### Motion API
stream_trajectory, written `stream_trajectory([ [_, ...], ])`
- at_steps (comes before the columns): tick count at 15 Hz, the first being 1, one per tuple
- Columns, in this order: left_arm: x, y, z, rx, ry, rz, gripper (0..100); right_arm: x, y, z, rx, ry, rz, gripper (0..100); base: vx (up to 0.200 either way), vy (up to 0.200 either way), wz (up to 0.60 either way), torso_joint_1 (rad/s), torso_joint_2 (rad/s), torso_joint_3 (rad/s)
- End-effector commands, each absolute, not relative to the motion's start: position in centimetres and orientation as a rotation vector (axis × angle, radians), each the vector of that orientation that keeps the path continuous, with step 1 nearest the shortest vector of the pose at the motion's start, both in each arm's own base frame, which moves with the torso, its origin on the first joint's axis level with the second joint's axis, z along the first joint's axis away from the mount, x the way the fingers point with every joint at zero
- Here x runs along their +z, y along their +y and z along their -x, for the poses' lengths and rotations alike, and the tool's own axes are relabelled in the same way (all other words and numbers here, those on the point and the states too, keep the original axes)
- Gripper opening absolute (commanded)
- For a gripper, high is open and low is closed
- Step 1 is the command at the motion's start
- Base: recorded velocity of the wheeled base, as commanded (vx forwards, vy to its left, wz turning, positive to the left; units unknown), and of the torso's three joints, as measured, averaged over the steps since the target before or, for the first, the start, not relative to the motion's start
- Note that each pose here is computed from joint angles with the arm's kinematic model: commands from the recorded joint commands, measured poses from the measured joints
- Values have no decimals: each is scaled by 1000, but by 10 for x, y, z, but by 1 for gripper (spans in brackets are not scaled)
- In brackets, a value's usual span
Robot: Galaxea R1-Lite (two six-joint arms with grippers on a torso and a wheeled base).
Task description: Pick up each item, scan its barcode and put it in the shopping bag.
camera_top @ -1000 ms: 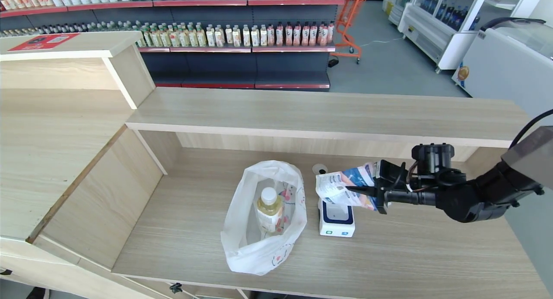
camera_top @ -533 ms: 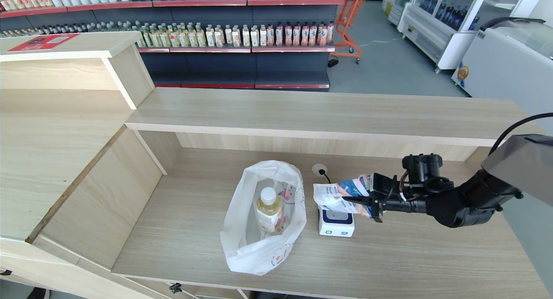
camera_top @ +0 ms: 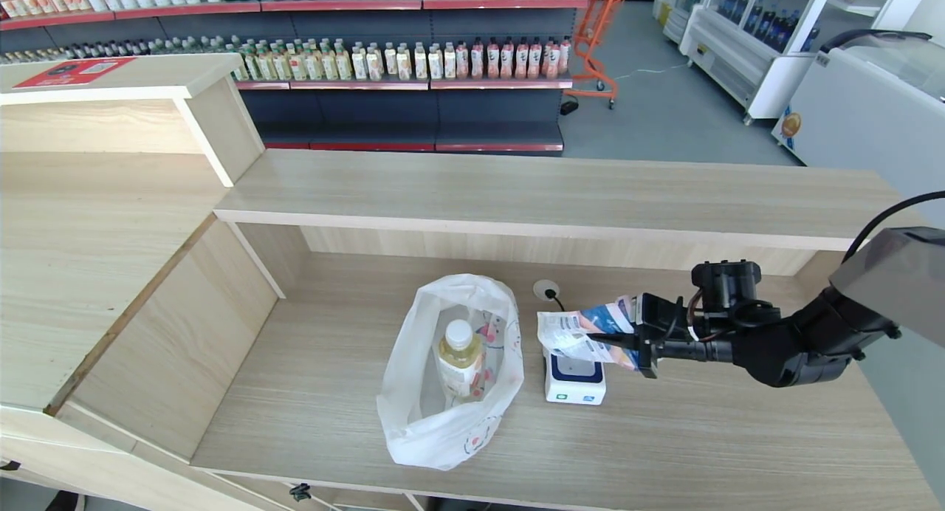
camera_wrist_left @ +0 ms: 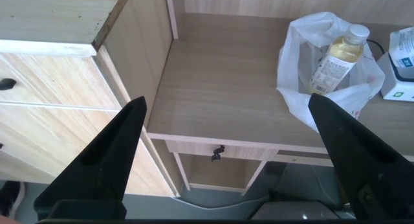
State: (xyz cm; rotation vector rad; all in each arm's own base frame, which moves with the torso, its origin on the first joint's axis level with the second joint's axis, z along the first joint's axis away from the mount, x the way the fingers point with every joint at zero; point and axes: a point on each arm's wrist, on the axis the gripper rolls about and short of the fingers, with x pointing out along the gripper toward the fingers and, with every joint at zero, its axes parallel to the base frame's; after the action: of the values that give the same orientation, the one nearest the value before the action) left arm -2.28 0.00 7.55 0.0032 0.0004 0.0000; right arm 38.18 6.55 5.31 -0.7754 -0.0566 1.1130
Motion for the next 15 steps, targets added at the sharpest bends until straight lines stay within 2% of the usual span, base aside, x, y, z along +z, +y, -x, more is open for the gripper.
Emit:
stream_trajectory([
  [1,75,0,23,0,0,-3,100,60,64,-377,1122,-68,762,0,0,0,0,0,0,0],
  [4,75,0,23,0,0,-3,100,97,60,-351,1115,-42,614,0,0,0,0,0,0,0],
  [6,75,0,23,0,0,-3,100,136,57,-332,1061,19,418,0,0,0,0,0,0,0],
  [8,75,0,23,0,0,-2,100,150,59,-329,958,97,290,0,0,0,0,0,0,0],
  [10,75,0,23,0,0,-3,100,139,78,-336,936,191,185,0,0,0,0,0,0,0],
  [12,75,0,23,0,0,-3,100,120,103,-339,986,279,99,0,0,0,0,0,0,0],
  [15,76,0,23,0,2,-3,100,93,138,-361,1058,299,105,0,0,0,0,0,0,0],
])
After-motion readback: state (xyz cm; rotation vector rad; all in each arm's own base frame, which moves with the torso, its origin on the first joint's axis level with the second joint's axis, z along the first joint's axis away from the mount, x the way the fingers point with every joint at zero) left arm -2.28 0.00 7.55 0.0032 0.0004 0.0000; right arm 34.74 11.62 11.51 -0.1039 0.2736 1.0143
